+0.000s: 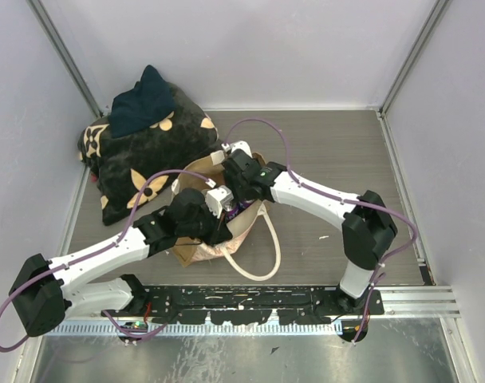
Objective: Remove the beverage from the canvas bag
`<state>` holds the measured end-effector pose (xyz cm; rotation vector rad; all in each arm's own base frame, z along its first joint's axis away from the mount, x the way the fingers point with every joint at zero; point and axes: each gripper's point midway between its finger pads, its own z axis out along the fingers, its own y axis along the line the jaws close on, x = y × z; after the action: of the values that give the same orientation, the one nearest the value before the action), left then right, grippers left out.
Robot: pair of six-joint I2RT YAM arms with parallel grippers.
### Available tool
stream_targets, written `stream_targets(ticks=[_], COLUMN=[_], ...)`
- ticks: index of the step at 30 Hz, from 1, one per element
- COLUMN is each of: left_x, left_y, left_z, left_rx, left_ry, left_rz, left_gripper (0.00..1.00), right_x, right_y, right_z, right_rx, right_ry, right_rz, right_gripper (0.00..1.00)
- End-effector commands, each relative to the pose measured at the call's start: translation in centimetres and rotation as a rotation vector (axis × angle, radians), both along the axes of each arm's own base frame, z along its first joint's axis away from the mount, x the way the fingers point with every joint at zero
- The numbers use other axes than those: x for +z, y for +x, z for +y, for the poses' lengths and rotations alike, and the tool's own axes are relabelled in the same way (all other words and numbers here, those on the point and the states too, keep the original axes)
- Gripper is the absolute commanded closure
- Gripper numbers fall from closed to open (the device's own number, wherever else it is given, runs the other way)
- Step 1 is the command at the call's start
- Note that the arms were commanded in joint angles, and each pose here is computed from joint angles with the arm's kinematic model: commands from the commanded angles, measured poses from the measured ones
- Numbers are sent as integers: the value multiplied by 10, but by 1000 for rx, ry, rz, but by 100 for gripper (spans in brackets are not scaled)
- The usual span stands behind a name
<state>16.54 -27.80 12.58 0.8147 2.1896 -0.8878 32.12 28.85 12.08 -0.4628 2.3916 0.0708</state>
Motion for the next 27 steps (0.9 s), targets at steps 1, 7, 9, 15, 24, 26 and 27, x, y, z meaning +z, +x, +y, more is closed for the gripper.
stream_targets(ticks=[1,7,9,15,24,26,27], left_x=[-35,-35,-35,-34,-32,-32,-33], left_y=[-13,-10,-10,-9,-8,-9,-9], left_z=[23,21,20,19,20,20,21], left_rx=[-4,-1,-4,-5,1,3,3], left_ry=[151,152,151,152,148,147,148], left_rz=[74,68,71,69,61,62,61], left_gripper=[92,92,92,92,92,92,92], right_x=[97,145,154,191,222,219,218], right_y=[11,14,14,12,12,12,12], right_z=[-18,-26,-28,-30,-28,-26,-25], right_rx=[-21,-67,-72,-64,-57,-58,-55], right_ry=[64,153,165,221,259,253,252], right_rz=[-203,-323,-342,-407,-439,-429,-425], right_gripper=[100,100,99,99,99,99,99])
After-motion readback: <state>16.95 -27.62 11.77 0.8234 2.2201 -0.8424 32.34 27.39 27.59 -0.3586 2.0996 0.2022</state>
